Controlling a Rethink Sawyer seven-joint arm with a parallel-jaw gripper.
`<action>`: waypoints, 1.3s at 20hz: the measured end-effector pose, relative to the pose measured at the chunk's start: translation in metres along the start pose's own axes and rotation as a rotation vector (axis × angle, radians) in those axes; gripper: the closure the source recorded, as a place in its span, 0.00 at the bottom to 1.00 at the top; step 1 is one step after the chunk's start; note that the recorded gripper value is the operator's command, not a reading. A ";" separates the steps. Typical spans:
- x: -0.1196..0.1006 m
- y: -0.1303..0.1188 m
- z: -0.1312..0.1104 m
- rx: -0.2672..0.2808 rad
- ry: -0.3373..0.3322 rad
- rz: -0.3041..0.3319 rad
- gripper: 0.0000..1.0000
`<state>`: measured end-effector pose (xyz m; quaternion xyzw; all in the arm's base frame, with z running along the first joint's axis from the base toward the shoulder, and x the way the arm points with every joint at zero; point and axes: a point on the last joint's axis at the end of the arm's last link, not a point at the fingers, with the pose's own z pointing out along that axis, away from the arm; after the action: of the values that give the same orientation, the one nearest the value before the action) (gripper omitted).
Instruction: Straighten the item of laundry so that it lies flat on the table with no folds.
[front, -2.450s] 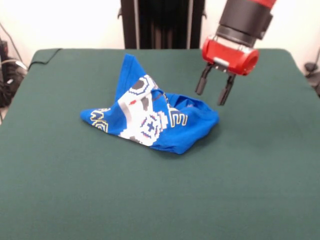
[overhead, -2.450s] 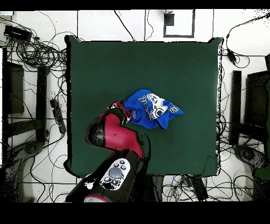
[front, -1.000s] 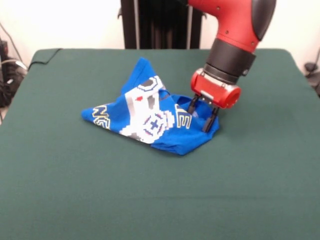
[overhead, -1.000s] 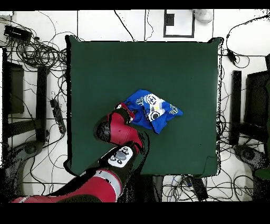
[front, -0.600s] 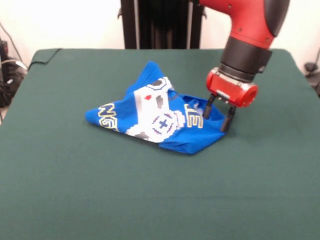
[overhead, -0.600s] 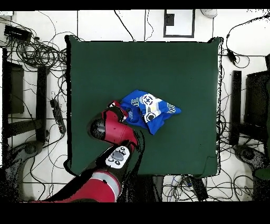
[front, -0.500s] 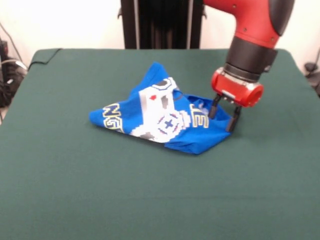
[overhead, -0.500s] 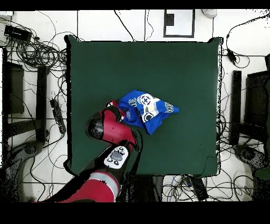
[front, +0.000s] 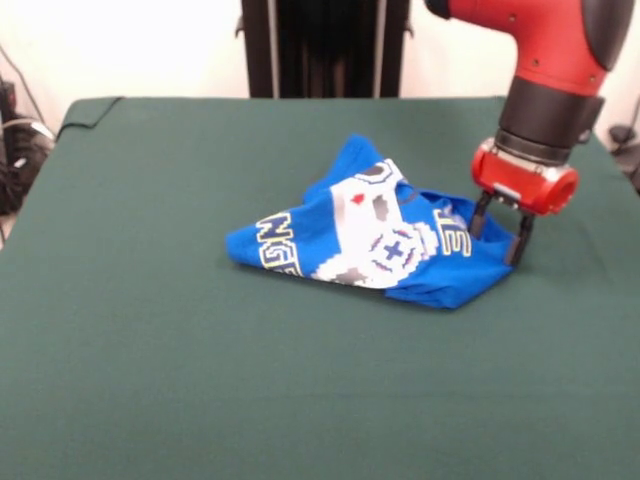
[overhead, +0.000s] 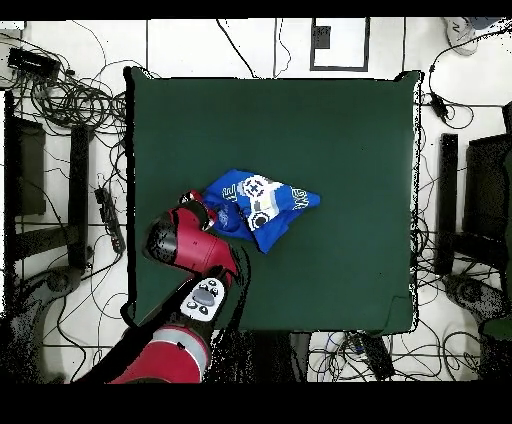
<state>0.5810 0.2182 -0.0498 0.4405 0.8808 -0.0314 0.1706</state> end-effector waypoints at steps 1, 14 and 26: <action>0.002 0.001 0.000 -0.003 0.006 0.004 0.00; 0.025 0.014 -0.012 -0.009 0.020 0.075 0.00; 0.077 -0.014 -0.072 0.153 -0.151 -0.234 0.00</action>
<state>0.5080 0.2833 -0.0087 0.3429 0.9059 -0.1511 0.1974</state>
